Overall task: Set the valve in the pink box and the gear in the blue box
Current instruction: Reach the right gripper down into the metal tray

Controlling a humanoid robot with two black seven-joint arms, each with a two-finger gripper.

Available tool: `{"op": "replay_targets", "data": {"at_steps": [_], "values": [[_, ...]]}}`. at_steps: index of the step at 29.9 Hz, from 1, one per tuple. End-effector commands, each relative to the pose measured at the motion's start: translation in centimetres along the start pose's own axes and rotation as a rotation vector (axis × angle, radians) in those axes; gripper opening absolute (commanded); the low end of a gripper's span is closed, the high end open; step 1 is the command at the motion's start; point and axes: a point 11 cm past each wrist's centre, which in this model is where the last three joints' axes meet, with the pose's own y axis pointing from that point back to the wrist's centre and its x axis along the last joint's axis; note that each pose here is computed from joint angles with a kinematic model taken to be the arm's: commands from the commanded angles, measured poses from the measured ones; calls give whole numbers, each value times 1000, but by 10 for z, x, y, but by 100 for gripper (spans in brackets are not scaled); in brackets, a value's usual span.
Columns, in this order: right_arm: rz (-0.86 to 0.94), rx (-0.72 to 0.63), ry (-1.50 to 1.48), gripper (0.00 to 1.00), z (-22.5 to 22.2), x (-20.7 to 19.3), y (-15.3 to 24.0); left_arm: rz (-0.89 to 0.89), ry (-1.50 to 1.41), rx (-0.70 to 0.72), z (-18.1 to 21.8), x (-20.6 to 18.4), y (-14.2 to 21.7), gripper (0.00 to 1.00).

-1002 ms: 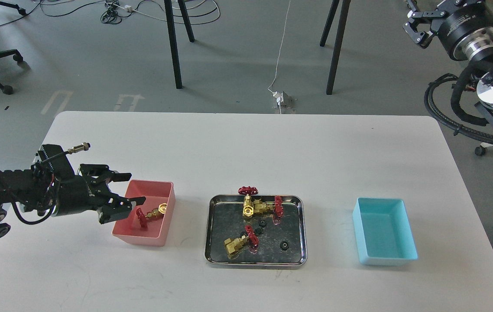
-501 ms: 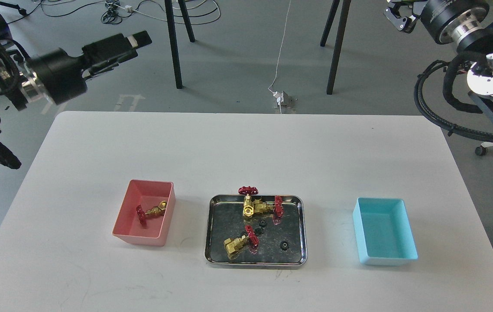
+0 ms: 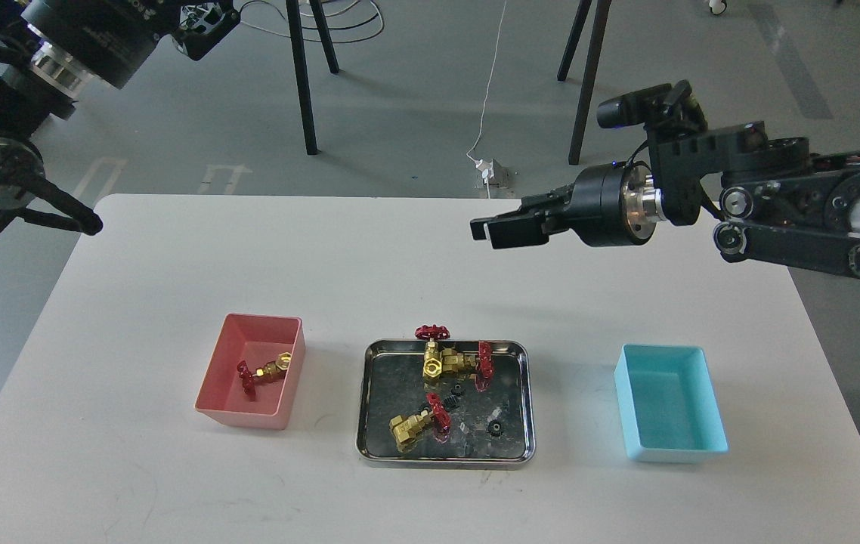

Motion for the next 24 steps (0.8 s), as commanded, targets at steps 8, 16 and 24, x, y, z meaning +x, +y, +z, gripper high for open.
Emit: {"op": "replay_targets", "data": {"at_steps": [8, 16, 24], "values": [[-405, 71, 306, 65, -40, -84, -54, 33, 47, 13, -18, 3, 20, 99], [-439, 82, 362, 60, -50, -94, -88, 83, 74, -24, -19, 12, 34, 99], [-398, -16, 343, 59, -15, -91, -98, 80, 113, -9, -37, 5, 36, 99]]}}
